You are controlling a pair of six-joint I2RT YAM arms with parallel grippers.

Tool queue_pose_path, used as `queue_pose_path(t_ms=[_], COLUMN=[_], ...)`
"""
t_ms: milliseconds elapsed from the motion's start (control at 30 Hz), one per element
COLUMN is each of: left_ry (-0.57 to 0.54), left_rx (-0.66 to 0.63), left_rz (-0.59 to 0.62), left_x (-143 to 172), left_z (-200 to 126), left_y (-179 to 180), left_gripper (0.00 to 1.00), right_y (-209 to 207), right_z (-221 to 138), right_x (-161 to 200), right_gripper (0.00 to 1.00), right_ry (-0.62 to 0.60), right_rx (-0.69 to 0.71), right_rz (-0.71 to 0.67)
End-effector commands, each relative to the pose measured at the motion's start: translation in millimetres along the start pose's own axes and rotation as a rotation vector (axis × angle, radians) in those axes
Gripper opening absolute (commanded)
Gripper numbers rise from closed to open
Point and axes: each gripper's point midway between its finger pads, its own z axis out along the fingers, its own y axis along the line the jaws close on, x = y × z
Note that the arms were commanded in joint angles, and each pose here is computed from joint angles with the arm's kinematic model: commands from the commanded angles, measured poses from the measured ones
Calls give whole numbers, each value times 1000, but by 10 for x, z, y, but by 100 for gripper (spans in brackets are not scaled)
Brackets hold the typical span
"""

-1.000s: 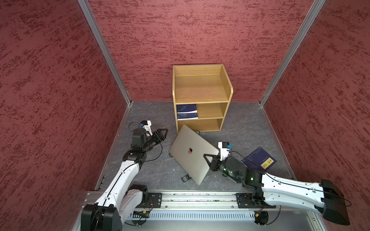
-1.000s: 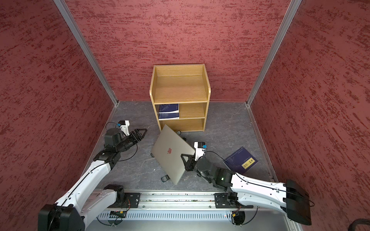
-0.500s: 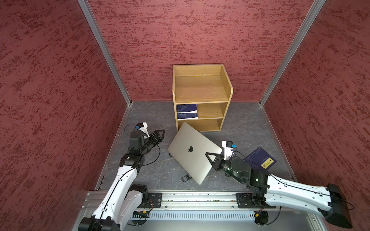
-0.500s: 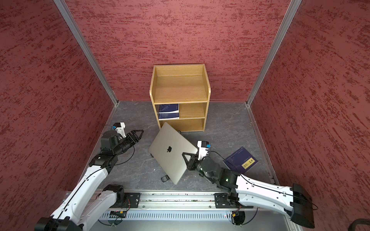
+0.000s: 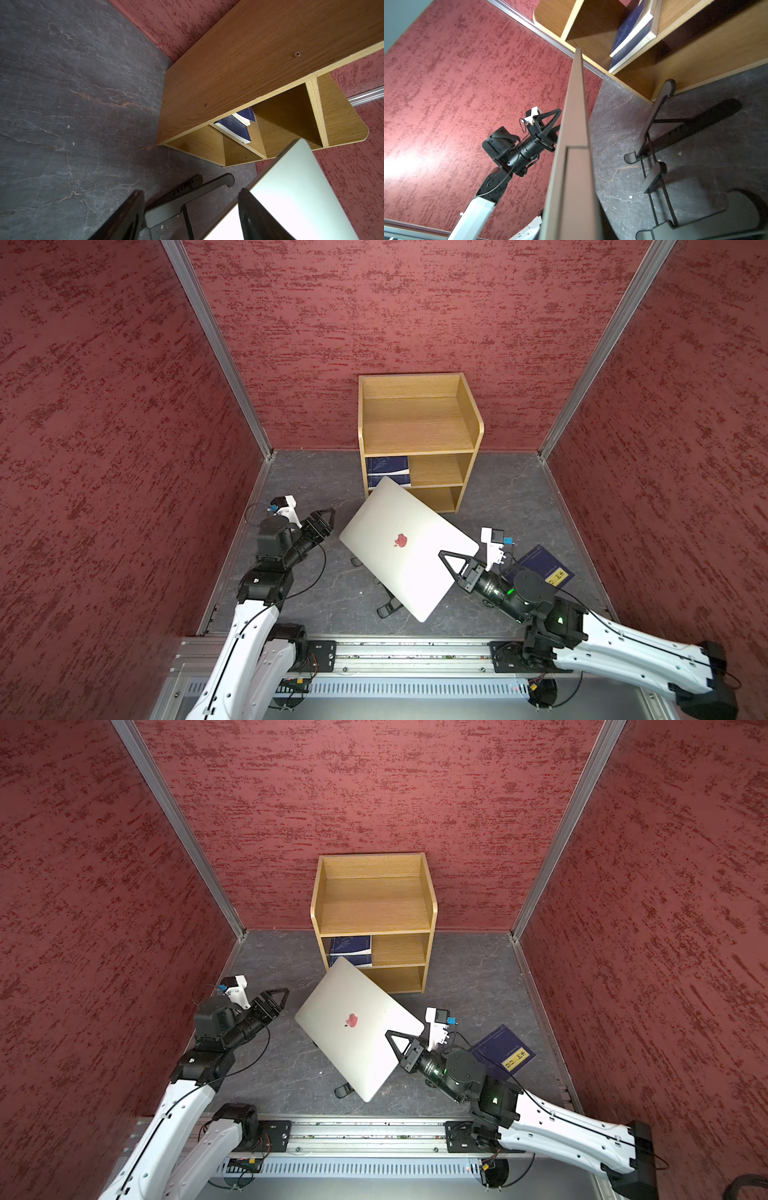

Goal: Close the laptop lid and set it aside
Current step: Pick up the laptop from the computer stand, then place the laptop on the shelf.

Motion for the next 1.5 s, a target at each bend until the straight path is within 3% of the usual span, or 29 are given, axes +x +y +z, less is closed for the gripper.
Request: queue_pose_path(t_ms=[0, 267, 633, 967, 1167, 1300, 1467], left_ry=[-15, -6, 11, 16, -4, 19, 43], left_rx=[6, 72, 228, 412, 542, 636, 661], left_rz=[-18, -39, -74, -96, -132, -101, -14], left_x=[-51, -34, -11, 129, 151, 209, 310], left_z=[-86, -203, -432, -722, -814, -777, -669], left_y=[-58, -213, -596, -1070, -1341, -1653, -2037], left_gripper=[74, 75, 75, 88, 90, 91, 91], right_y=[747, 996, 1153, 1289, 1286, 1231, 1284], right_z=[-289, -596, -591, -618, -632, -630, -594], right_x=[-499, -808, -1074, -1255, -1345, -1409, -1513], right_gripper=[0, 0, 0, 0, 0, 0, 0], right_ry=[-150, -257, -366, -437, -485, -536, -596], right_rx=[-279, -393, -426, -430, -423, -416, -413], right_rz=[111, 146, 243, 241, 267, 305, 318])
